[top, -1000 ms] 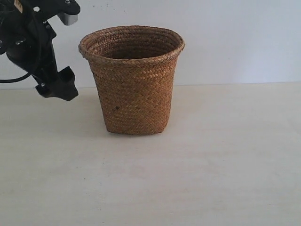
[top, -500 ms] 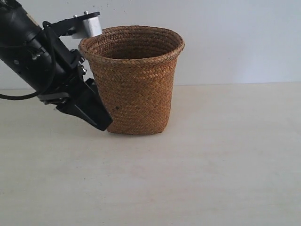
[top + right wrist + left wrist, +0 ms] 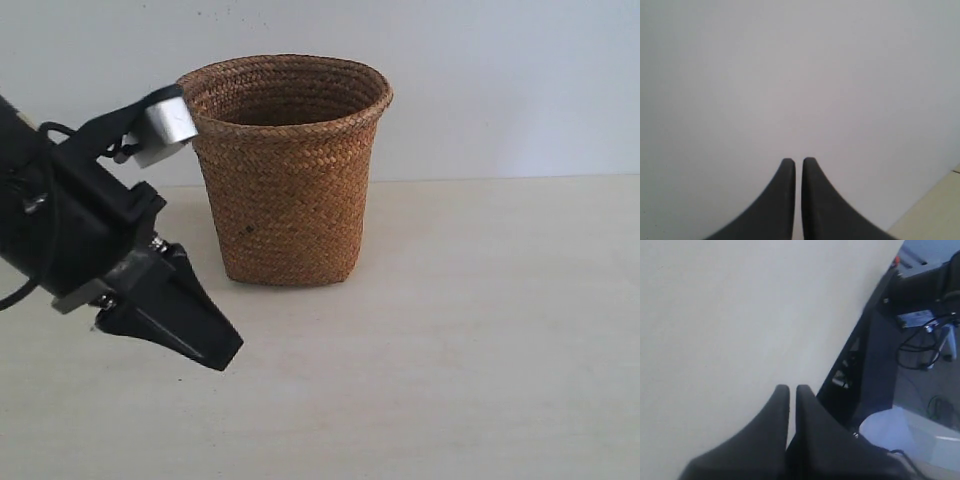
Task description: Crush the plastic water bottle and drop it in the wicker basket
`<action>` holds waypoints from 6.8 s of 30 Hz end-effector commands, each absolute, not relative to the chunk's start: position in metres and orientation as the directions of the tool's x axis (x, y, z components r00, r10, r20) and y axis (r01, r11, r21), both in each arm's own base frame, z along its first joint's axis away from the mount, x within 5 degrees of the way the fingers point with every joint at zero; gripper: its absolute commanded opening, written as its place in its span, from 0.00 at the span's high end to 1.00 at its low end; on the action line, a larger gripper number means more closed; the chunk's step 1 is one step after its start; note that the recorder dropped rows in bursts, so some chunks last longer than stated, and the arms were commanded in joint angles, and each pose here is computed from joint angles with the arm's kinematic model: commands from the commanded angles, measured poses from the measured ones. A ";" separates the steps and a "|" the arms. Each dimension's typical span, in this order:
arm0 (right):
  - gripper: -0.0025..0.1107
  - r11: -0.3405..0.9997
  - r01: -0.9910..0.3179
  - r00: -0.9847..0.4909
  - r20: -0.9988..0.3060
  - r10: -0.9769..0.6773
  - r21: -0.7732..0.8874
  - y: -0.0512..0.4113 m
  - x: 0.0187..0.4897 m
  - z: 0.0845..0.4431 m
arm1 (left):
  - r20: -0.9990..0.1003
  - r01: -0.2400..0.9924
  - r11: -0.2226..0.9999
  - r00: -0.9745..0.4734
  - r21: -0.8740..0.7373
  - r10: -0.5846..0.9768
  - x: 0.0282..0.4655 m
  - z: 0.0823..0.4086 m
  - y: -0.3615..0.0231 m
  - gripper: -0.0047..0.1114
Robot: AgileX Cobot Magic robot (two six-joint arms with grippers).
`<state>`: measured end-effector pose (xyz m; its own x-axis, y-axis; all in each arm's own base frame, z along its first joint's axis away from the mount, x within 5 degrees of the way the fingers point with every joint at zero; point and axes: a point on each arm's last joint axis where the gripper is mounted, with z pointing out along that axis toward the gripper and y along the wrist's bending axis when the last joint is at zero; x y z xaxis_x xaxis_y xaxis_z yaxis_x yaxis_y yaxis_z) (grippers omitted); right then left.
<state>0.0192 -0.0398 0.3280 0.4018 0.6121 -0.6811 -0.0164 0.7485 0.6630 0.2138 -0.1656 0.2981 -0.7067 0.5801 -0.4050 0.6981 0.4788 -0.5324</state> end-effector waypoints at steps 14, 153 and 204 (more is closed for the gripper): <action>0.97 0.755 -0.016 0.407 -0.686 0.603 0.655 -0.040 0.018 0.328 | -0.672 0.765 0.449 -0.632 -0.461 0.387 0.211 0.326 -0.167 0.92; 0.97 0.960 -0.246 -0.007 -0.991 0.133 0.131 0.014 0.056 0.210 | -0.963 -0.070 0.990 -0.235 -0.122 -0.136 0.054 0.183 0.002 0.92; 0.97 0.997 -0.079 -0.260 -0.966 -0.002 0.019 0.004 0.055 0.182 | -0.963 -0.069 0.990 -0.235 -0.123 -0.135 0.054 0.183 0.002 0.92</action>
